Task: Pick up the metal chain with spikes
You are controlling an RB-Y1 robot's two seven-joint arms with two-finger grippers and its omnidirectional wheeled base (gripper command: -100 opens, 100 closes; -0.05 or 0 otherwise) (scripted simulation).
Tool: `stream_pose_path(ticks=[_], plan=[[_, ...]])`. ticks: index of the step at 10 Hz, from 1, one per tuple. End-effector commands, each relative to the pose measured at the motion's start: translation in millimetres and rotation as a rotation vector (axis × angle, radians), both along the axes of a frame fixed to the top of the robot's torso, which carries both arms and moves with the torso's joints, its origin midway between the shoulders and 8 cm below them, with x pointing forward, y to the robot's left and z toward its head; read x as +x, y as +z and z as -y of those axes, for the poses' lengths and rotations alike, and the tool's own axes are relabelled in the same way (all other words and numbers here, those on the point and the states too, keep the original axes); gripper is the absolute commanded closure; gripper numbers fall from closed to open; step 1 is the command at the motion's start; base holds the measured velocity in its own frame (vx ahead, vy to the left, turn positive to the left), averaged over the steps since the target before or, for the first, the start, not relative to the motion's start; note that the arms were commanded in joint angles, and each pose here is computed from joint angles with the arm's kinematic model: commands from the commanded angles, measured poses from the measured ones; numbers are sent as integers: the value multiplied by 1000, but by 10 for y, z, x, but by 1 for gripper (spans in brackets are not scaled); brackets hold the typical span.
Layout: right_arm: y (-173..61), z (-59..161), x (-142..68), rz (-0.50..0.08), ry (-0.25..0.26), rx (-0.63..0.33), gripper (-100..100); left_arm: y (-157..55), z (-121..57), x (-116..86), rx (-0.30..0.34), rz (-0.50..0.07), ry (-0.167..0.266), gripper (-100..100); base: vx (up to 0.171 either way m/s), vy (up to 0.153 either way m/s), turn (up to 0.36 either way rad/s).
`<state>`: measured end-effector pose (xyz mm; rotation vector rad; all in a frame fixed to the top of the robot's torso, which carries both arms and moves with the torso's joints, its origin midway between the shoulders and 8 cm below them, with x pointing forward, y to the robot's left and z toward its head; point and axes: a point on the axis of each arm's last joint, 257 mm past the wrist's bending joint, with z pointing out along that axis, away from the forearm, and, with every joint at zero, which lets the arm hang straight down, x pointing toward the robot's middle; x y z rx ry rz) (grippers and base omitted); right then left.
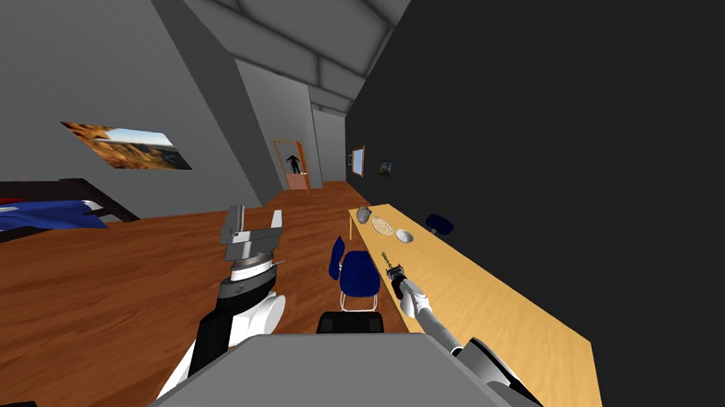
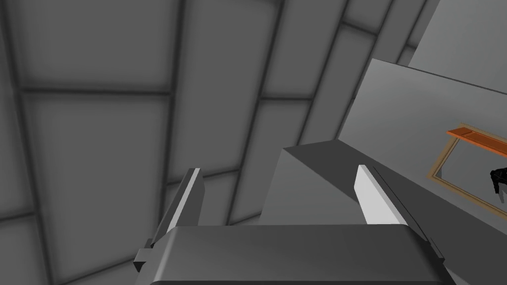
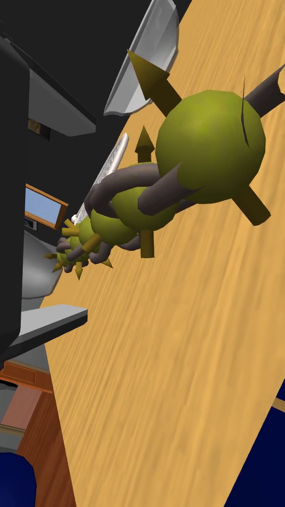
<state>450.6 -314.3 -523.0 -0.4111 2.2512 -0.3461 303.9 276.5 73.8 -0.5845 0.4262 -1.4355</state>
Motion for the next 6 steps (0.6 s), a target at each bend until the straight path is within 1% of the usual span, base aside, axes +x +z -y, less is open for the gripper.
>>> stream_pose_path(ticks=[1, 2, 3, 4, 5, 6], plan=[[-8, 10, -58, 2, -13, -17, -100, 0, 0, 0, 0, 0, 0, 0, 5, -53, 151], [-8, 10, -58, 6, -31, 4, -100, 0, 0, 0, 0, 0, 0, 0, 4, -47, 75], [-8, 10, -58, 6, -35, 9, -100, 0, 0, 0, 0, 0, 0, 0, -1, -20, -15], [-6, 14, -103, 11, -44, -6, -100, 0, 0, 0, 0, 0, 0, 0, -20, -34, 122], [-6, 14, -103, 14, -58, 9, -100, 0, 0, 0, 0, 0, 0, 0, -23, -32, 91], [3, 14, -145, 21, -61, -12, -100, 0, 0, 0, 0, 0, 0, 0, -26, -39, 112]])
